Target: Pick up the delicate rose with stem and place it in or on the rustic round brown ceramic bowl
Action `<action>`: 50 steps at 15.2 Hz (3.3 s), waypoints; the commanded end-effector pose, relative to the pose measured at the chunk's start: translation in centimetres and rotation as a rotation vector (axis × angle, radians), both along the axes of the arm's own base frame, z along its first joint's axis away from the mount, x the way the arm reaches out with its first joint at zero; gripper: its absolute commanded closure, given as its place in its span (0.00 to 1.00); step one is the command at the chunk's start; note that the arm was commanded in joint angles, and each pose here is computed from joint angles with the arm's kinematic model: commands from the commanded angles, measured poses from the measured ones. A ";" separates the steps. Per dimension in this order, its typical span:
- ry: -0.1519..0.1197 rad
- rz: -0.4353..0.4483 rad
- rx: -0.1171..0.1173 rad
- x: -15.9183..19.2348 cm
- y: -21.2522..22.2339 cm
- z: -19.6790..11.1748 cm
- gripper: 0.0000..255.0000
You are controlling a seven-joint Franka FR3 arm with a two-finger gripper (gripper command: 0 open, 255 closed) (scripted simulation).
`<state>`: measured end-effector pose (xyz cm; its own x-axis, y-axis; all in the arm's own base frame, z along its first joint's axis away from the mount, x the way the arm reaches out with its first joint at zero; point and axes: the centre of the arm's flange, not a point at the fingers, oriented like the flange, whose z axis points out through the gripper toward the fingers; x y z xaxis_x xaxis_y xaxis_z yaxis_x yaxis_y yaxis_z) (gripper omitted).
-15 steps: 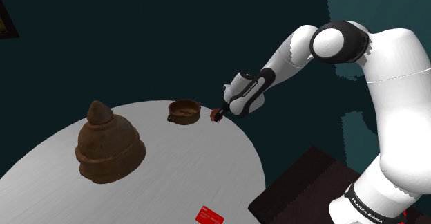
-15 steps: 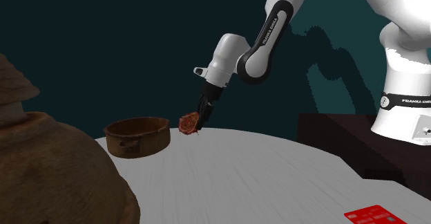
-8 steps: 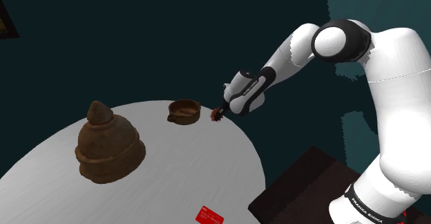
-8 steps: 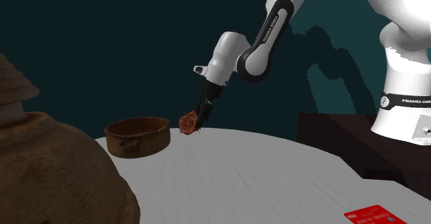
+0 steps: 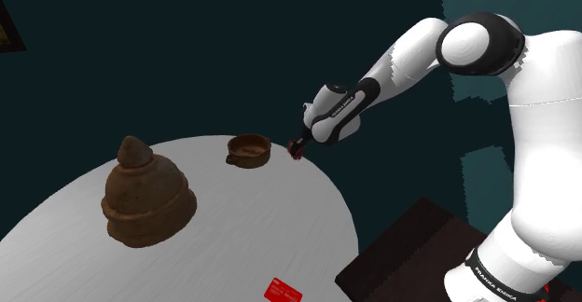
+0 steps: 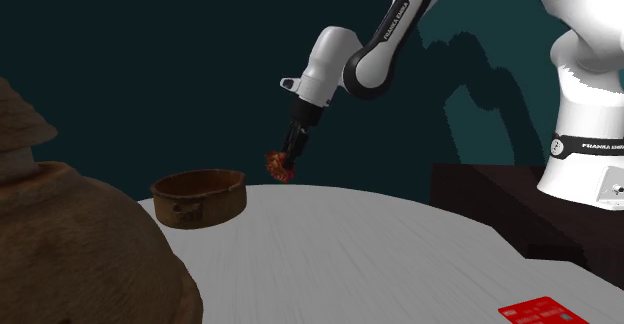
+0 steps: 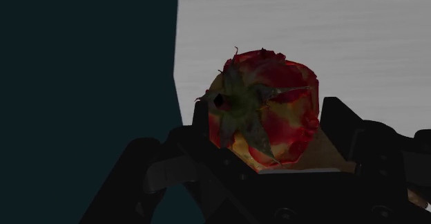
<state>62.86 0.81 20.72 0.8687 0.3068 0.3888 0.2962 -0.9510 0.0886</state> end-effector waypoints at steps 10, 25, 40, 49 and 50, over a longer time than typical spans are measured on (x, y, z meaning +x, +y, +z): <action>0.000 0.000 0.000 0.0 0.0 5.9 1.00; 0.000 0.000 0.000 5.2 6.1 10.6 1.00; 0.000 0.000 0.000 12.5 14.7 7.3 1.00; 0.000 0.000 0.000 12.5 14.7 3.3 1.00; 0.000 0.000 0.000 12.5 14.7 3.3 1.00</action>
